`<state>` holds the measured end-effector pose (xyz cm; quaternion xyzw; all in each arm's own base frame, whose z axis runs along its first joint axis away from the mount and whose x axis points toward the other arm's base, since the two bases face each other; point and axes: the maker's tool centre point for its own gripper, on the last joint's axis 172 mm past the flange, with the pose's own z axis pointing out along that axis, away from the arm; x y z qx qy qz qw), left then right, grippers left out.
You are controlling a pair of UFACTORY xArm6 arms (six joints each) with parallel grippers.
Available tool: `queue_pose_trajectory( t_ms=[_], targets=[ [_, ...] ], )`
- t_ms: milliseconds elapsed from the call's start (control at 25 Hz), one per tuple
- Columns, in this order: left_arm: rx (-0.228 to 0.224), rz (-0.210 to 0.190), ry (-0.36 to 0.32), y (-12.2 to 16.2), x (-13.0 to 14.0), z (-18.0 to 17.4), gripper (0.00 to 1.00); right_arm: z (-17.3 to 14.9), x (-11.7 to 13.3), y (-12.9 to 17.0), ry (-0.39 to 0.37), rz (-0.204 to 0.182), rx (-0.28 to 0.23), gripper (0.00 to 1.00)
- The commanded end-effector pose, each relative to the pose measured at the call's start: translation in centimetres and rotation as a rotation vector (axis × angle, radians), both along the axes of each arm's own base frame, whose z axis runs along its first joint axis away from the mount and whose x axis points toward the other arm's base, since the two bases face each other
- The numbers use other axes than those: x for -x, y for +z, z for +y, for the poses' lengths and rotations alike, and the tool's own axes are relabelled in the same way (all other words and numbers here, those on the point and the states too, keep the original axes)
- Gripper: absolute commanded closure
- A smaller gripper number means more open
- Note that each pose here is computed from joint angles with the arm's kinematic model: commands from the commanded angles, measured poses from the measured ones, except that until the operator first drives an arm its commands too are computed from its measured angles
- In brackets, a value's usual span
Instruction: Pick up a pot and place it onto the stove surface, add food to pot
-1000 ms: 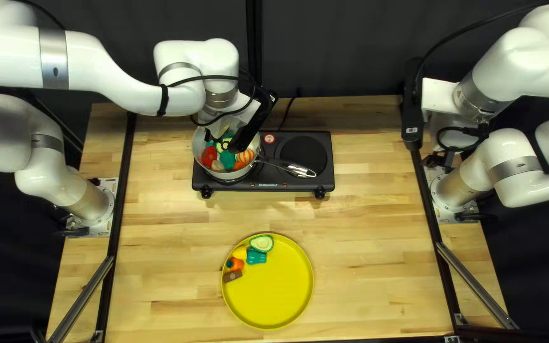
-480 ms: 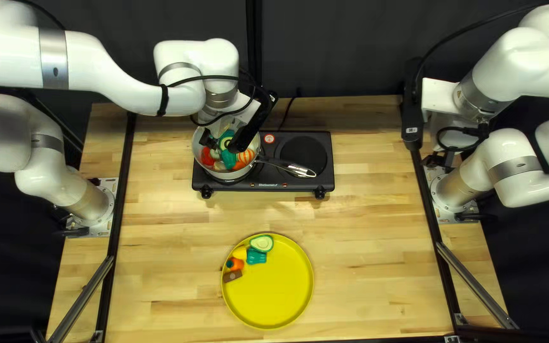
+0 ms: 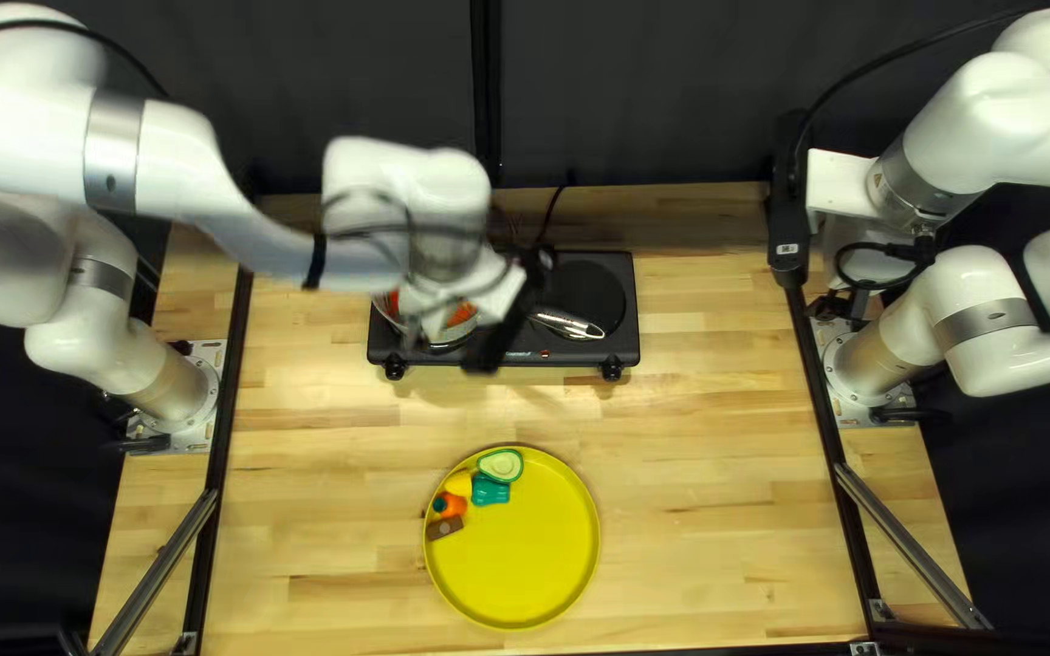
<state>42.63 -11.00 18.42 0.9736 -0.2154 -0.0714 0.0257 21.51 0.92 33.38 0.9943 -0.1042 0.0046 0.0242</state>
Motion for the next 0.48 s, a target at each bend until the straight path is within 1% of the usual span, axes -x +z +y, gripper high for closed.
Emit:
queue_pose_trajectory(
  t_ms=[40, 80, 120, 480],
  targets=[
    [0.019, -0.08, 0.061, -1.1, -1.0, -7.4, 0.0, 0.0, 0.0, 0.0, 0.0, 0.0, 0.0, 0.0],
    [0.044, -0.119, 0.12, -2.4, -1.2, -9.5, 0.0, 0.0, 0.0, 0.0, 0.0, 0.0, 0.0, 0.0],
    [0.054, -0.136, 0.141, -2.7, -1.1, -10.2, 0.0, 0.0, 0.0, 0.0, 0.0, 0.0, 0.0, 0.0],
    [0.054, -0.136, 0.141, -2.7, -1.1, -10.2, 0.0, 0.0, 0.0, 0.0, 0.0, 0.0, 0.0, 0.0]
  ],
)
